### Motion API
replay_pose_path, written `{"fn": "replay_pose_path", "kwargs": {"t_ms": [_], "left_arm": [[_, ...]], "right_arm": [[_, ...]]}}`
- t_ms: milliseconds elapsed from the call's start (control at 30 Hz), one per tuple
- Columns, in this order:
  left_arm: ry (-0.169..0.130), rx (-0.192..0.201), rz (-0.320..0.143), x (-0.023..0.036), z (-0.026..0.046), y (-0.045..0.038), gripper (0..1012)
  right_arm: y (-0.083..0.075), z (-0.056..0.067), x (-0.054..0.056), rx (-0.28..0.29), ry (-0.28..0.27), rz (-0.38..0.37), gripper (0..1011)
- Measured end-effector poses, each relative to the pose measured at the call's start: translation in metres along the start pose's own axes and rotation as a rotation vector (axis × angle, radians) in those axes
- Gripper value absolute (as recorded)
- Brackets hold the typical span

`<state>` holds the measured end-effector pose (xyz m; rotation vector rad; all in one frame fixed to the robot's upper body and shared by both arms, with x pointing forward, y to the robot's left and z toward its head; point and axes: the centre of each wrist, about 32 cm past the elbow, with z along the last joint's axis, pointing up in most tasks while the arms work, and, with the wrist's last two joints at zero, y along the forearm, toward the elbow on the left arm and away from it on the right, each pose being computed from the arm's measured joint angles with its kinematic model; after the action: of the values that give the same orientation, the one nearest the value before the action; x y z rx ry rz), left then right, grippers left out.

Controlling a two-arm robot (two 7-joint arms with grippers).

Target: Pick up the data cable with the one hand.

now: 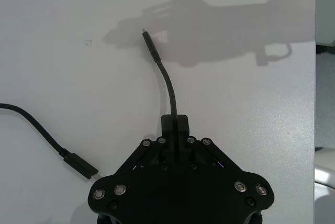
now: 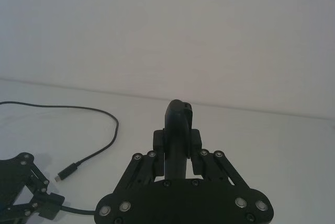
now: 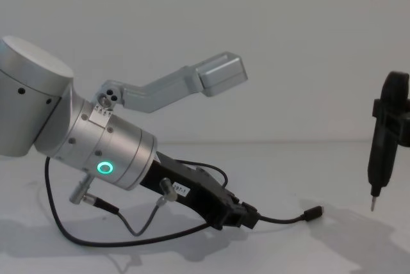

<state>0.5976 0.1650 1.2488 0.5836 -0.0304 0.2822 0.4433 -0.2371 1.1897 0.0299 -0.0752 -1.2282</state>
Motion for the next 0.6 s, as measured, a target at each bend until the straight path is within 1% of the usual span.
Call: {"fn": "replay_pose_path", "kwargs": {"t_ms": [133, 300, 333, 367, 467, 600], "left_arm": [[-0.004, -0.003, 0.003, -0.0001, 0.0003, 0.0001, 39], [-0.031, -0.026, 0.018, -0.0003, 0.0022, 0.0022, 38], [-0.041, -0.035, 0.025, -0.0003, 0.0031, 0.0033, 38], [-0.041, -0.035, 0.025, -0.0003, 0.0031, 0.0033, 38], [-0.069, -0.056, 0.042, -0.0002, 0.0054, 0.0069, 38], [-0.098, -0.079, 0.06, 0.0, 0.009, 0.0113, 38]], "right_arm": [[0.0, 0.003, 0.0, 0.008, 0.006, 0.004, 279], [0.002, 0.011, 0.0, 0.033, 0.019, 0.018, 279], [0.003, 0.013, 0.0, 0.04, 0.023, 0.022, 279], [0.003, 0.013, 0.0, 0.04, 0.023, 0.022, 279], [0.006, 0.021, 0.0, 0.063, 0.03, 0.037, 279], [0.009, 0.027, 0.0, 0.082, 0.034, 0.049, 279]]}}
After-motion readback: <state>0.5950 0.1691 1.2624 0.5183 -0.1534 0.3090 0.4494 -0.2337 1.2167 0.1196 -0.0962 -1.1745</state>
